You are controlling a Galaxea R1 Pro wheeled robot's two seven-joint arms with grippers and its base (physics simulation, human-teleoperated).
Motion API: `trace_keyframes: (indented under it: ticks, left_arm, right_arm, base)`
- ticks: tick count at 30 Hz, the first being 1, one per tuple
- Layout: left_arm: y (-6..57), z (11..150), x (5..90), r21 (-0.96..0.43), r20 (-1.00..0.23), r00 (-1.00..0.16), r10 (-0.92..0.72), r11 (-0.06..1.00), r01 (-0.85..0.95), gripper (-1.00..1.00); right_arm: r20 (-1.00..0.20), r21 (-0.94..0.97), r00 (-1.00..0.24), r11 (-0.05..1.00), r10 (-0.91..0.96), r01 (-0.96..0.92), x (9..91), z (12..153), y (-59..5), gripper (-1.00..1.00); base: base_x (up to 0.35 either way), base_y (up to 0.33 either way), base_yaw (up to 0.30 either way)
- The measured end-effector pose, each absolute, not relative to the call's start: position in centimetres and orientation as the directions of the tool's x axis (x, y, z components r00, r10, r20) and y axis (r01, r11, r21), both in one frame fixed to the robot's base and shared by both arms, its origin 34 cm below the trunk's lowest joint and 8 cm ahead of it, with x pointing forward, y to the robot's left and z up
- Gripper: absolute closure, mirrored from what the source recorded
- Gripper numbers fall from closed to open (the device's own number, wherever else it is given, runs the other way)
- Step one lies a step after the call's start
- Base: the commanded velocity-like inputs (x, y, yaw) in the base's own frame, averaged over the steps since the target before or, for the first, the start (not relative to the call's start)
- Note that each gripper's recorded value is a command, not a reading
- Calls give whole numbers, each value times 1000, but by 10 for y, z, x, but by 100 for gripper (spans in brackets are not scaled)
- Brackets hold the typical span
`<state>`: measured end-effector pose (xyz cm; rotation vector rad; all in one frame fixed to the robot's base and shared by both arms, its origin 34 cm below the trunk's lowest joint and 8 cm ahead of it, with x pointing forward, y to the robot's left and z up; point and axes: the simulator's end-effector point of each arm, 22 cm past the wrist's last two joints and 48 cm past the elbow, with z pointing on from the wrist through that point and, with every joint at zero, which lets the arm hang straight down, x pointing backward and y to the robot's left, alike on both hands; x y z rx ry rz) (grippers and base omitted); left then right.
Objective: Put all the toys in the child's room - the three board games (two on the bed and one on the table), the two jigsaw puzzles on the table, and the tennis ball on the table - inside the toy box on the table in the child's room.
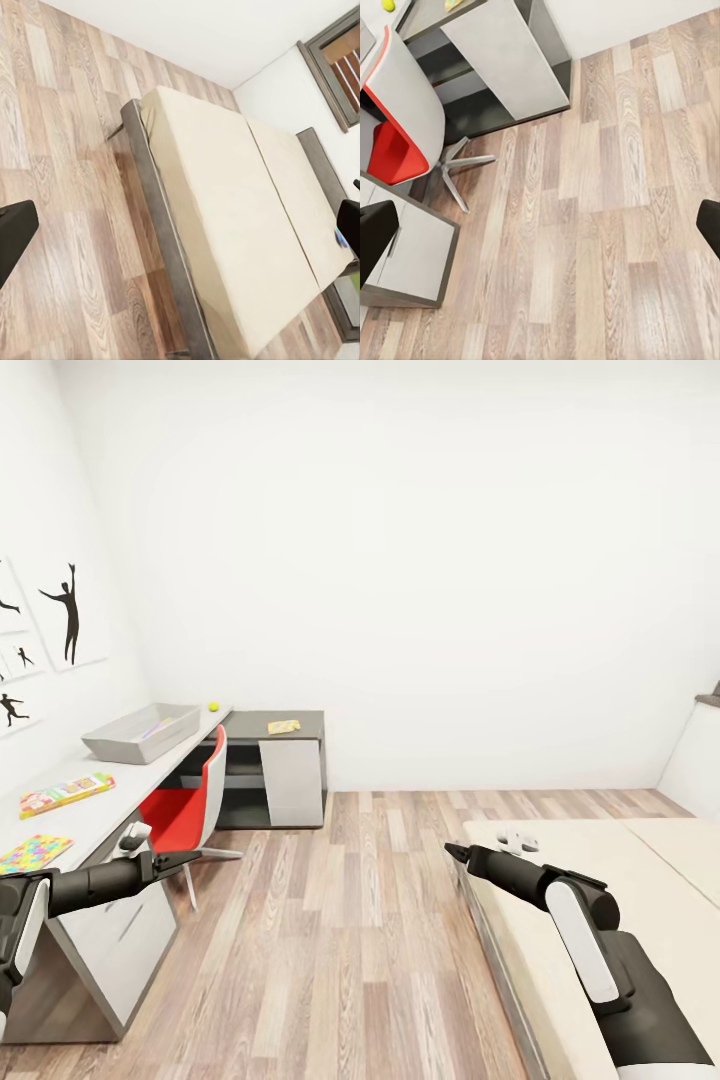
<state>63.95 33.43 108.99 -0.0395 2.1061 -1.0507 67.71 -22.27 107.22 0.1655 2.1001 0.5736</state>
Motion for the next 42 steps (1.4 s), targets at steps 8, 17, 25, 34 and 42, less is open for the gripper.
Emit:
trace_keyframes:
  ticks: [8,17,25,34,42]
  left_arm:
    - [334,1090,640,-693,-621,-705,-342,660,291,-100]
    - [334,1090,640,-693,-621,-705,-342,659,291,-100]
    - [334,1090,640,-693,-621,-705,-342,660,291,-100]
    - [334,1090,640,-693,-621,-705,-342,659,291,-100]
    - [319,1088,641,-707,-616,-707,-347,640,302,-100]
  right_arm:
    - [-756,460,-566,882,330,-101,677,1072,-223,-100]
    - [-756,460,-565,882,330,-101,677,1073,-222,-100]
    - [-756,461,-565,881,330,-102,677,1073,-222,-100]
    - [-755,462,-566,881,331,-101,677,1072,-220,-100]
    - [-748,475,-570,874,339,-104,677,1071,-212,-100]
  base:
    - [-2,0,-4]
    - [-50,0,-1]
    - [-24,0,0]
    - [-4,0,0]
    - [0,0,0]
